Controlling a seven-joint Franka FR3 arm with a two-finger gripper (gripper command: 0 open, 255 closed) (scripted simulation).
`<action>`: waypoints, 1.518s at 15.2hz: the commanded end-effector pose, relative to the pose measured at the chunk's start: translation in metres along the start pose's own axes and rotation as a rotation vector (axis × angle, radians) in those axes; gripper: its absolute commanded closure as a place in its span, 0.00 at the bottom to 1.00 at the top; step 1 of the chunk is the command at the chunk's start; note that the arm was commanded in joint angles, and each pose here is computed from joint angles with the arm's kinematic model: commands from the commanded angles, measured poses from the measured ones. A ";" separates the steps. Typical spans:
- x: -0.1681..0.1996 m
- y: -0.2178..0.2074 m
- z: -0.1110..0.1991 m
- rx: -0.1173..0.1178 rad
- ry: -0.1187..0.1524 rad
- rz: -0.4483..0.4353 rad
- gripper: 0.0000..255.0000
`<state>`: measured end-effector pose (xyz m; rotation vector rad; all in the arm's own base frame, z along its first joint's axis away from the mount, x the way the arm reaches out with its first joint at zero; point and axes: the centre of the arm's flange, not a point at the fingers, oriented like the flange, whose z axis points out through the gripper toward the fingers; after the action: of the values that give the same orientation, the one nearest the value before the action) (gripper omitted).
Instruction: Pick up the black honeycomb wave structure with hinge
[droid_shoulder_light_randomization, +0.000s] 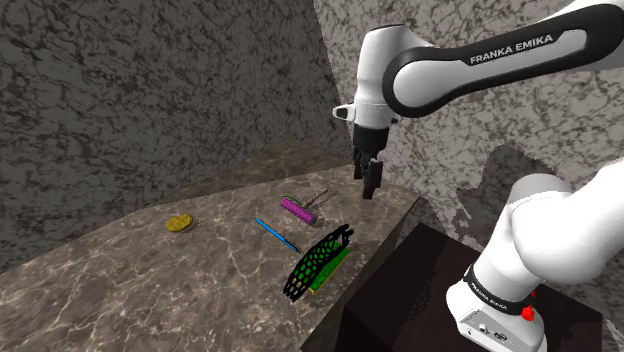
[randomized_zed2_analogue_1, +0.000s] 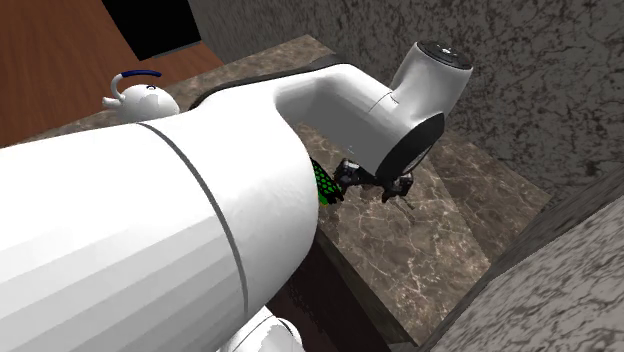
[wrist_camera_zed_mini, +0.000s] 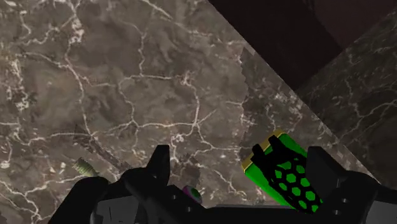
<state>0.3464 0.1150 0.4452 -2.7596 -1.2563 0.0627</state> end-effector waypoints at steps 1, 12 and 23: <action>0.015 -0.010 0.014 0.008 0.030 -0.120 0.00; 0.072 -0.086 0.075 0.054 0.166 -0.686 0.00; 0.072 -0.083 0.109 0.054 0.166 -0.686 1.00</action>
<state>0.3229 0.2321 0.3474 -2.0898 -2.0162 -0.1810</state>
